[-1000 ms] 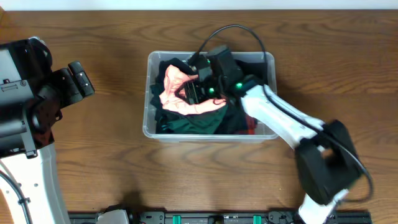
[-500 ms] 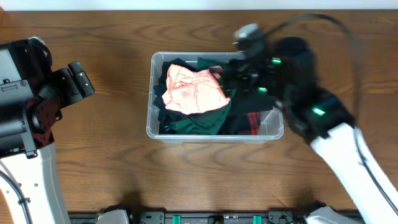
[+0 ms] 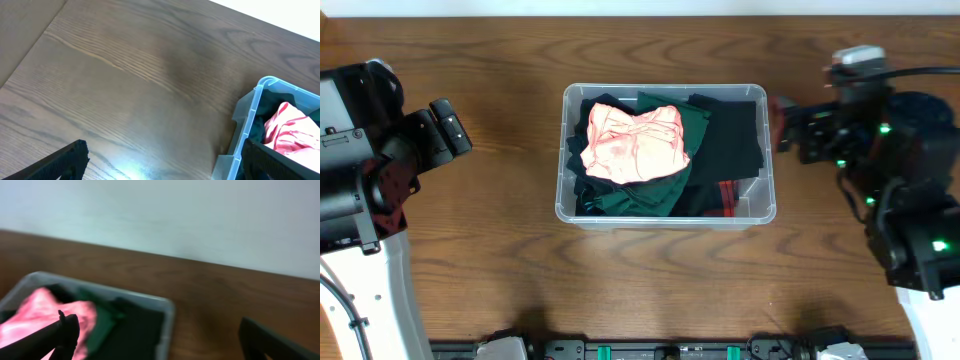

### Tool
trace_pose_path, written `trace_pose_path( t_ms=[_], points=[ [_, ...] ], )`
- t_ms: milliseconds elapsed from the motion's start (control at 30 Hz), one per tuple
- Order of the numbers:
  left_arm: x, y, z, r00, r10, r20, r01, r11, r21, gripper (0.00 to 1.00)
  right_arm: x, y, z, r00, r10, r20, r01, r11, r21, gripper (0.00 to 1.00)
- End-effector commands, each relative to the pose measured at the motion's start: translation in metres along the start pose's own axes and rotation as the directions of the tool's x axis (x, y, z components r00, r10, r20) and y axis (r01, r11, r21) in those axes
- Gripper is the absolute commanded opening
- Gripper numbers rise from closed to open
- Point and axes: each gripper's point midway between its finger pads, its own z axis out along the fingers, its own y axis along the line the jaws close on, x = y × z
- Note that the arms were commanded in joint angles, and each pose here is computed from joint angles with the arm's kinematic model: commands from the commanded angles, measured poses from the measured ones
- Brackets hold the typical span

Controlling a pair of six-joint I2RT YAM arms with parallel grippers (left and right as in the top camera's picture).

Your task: Pack container

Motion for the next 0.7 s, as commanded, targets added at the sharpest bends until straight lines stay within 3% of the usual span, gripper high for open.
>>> trace_pose_path(
  t_ms=[0, 333, 567, 667],
  points=[
    [0.0, 0.004, 0.0, 1.0, -0.009, -0.002, 0.009, 1.0, -0.017, 0.98, -0.004, -0.028, -0.013, 1.0, -0.007, 0.028, 0.004, 0.996, 0.087, 0.99],
    [0.0, 0.004, 0.0, 1.0, -0.009, -0.002, 0.009, 1.0, -0.016, 0.98, 0.002, -0.034, -0.075, 0.989, -0.133, 0.071, 0.124, 0.986, 0.114, 0.99],
    [0.0, 0.004, 0.0, 1.0, -0.009, -0.002, 0.009, 1.0, -0.016, 0.98, 0.062, -0.035, -0.096, 0.994, -0.101, 0.04, 0.095, 0.986, 0.134, 0.99],
    [0.0, 0.004, 0.0, 1.0, -0.009, -0.002, 0.009, 1.0, -0.016, 0.98, 0.107, -0.034, -0.093, 0.996, -0.091, 0.027, 0.086, 0.987, 0.132, 0.99]
  ],
)
